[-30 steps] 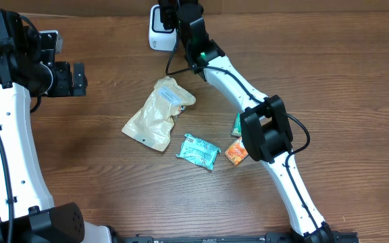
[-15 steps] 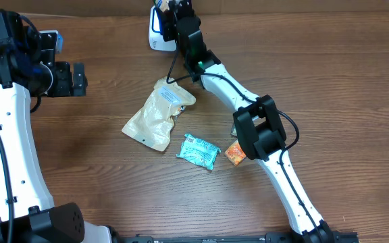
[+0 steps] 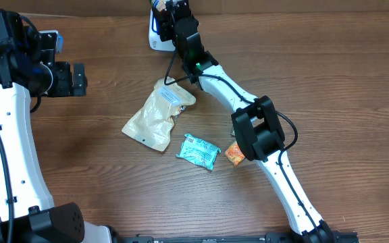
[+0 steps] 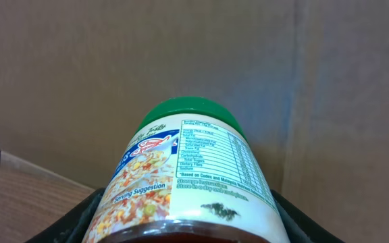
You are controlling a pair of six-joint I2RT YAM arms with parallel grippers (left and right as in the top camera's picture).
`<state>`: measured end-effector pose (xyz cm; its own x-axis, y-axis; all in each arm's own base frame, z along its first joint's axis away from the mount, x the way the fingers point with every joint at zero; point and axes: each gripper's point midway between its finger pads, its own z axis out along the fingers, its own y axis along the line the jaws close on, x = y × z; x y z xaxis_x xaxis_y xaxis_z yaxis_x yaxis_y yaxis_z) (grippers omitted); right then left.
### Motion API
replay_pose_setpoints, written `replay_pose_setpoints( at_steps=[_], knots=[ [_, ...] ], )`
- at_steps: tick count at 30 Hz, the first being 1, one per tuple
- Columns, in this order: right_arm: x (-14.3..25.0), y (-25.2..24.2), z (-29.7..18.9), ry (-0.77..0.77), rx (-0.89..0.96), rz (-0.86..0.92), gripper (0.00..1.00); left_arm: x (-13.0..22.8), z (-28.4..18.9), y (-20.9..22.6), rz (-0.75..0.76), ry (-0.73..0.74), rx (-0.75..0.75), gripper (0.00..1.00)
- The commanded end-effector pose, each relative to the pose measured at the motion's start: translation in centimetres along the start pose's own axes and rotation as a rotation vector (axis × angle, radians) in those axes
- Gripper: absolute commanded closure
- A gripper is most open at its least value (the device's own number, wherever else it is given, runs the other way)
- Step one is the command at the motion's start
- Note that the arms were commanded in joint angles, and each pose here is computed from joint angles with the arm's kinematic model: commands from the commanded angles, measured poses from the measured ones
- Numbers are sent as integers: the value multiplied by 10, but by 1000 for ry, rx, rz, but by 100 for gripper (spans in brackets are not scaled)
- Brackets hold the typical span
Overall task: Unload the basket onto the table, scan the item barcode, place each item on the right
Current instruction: 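Hold the jar label facing the scanner with the right gripper, then move the jar right and set it down at the table's right side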
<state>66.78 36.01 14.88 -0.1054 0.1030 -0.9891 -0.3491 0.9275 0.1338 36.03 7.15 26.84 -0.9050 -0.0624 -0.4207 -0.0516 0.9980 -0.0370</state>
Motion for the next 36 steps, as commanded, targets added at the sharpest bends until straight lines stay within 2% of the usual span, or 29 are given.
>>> replay_pose_setpoints(
  at_steps=[1,5,14,17,21,26,30,32,36],
  knots=[
    [-51,11,-7,-63,-19,5,48,1,3,2,17,10,0,0],
    [-78,21,-16,-47,-63,3,51,1,3,2,17,9,0,0],
    [-190,42,-72,-5,-149,9,50,1,3,2,17,10,0,0],
    [-219,54,-108,72,-215,5,50,1,3,2,17,10,0,0],
    [-233,55,-155,211,-255,6,51,1,3,2,17,10,0,0],
    [-207,12,-214,497,-151,46,54,1,3,2,17,10,0,0],
    [-164,-32,-245,728,-46,75,55,1,3,2,17,10,0,0],
    [-140,-58,-263,854,32,90,60,1,3,2,17,10,0,0],
    [-106,-112,-291,1034,209,93,62,1,3,2,17,10,0,0]
  ],
)
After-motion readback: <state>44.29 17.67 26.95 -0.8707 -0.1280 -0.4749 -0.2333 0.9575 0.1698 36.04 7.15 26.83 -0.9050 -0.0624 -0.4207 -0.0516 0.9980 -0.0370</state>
